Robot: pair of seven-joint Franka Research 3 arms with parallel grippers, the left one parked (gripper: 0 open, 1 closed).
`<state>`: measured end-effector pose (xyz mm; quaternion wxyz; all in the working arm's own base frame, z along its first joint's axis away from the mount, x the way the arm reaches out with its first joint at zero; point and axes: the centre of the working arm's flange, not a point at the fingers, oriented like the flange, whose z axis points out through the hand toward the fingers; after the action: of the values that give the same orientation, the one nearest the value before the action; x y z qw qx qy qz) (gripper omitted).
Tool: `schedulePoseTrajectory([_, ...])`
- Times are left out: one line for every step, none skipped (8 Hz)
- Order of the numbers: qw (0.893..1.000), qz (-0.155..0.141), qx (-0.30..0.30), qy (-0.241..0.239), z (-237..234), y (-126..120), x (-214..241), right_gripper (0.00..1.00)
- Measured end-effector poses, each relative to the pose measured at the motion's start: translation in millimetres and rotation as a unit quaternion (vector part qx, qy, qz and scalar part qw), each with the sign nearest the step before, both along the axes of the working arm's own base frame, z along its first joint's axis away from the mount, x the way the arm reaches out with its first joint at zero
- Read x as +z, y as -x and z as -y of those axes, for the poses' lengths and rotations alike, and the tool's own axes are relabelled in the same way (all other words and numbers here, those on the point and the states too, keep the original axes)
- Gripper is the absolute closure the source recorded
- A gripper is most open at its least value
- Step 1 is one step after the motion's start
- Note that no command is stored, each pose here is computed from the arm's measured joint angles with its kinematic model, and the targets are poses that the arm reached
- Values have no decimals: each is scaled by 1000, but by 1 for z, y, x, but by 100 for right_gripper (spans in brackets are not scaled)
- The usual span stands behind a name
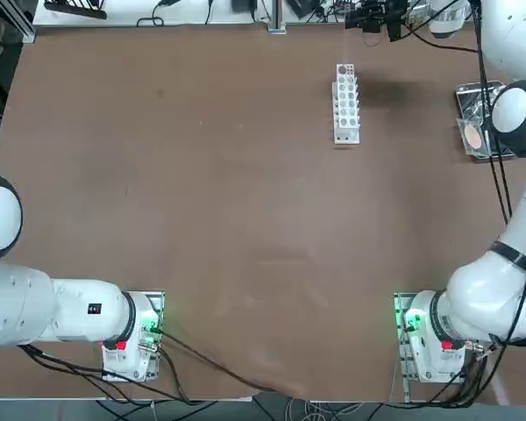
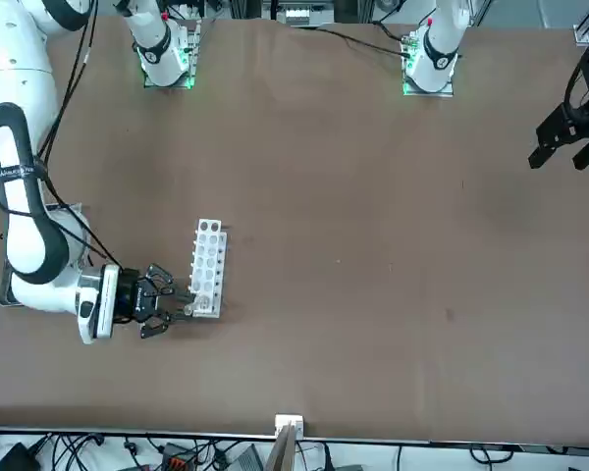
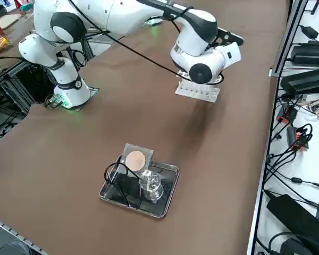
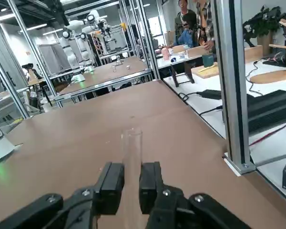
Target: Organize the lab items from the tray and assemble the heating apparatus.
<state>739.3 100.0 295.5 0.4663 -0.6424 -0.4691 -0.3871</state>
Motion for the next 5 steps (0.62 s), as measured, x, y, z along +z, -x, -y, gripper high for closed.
schedulePoseTrajectory([1000, 8, 5, -1, -2, 1, -1, 78])
schedulePoseTrajectory([1000, 15, 10, -2, -3, 1, -2, 78])
schedulePoseTrajectory([1000, 19, 14, -3, -3, 2, -3, 78])
schedulePoseTrajectory([1000, 24, 17, -4, -3, 2, -4, 78])
schedulePoseTrajectory([999, 28, 19, -4, -2, 2, -7, 78])
